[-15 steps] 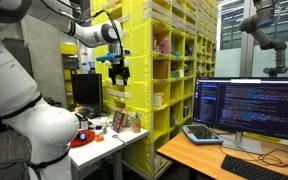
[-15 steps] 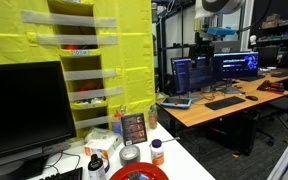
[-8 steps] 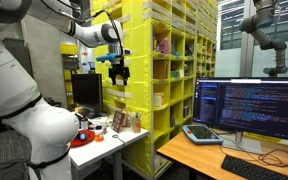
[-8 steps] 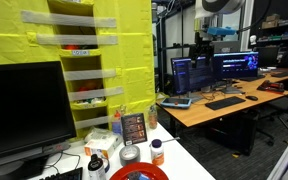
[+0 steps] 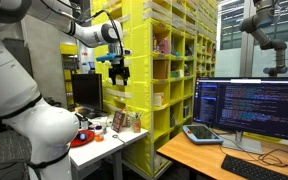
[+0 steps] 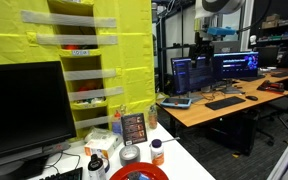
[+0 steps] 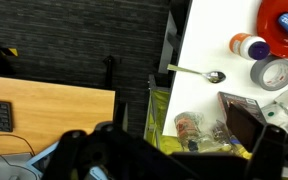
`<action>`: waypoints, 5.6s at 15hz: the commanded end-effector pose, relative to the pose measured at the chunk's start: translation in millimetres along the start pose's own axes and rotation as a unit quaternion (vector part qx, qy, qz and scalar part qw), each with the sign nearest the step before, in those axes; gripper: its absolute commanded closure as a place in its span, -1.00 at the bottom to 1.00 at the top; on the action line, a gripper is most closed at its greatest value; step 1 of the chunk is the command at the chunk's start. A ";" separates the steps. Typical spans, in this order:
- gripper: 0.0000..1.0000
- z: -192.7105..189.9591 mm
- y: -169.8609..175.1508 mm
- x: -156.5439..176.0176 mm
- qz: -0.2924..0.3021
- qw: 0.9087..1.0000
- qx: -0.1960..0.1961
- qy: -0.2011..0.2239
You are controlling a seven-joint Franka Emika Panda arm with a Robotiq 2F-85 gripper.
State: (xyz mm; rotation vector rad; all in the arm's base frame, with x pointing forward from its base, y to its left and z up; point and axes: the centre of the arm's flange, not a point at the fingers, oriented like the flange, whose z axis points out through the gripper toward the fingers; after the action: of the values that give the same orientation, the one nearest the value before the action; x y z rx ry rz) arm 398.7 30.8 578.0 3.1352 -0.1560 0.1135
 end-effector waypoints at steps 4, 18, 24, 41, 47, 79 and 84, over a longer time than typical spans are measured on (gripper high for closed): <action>-1.00 -1.3 -5.5 -0.5 -0.003 1.000 0.000 0.005; -0.98 108.7 -103.8 64.7 -0.067 0.994 -0.031 -0.077; -0.03 199.5 -158.1 86.1 -0.087 0.982 -0.062 -0.153; 0.98 293.9 -194.7 106.1 -0.100 0.970 -0.071 -0.209; 0.98 293.5 -194.9 106.3 -0.100 0.970 -0.071 -0.210; 0.98 293.5 -195.6 106.0 -0.100 0.970 -0.071 -0.210; 0.98 293.5 -195.6 106.0 -0.100 0.970 -0.071 -0.210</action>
State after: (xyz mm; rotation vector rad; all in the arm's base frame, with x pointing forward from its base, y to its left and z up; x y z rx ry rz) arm 544.5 213.7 293.5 2.9609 0.1483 -0.5374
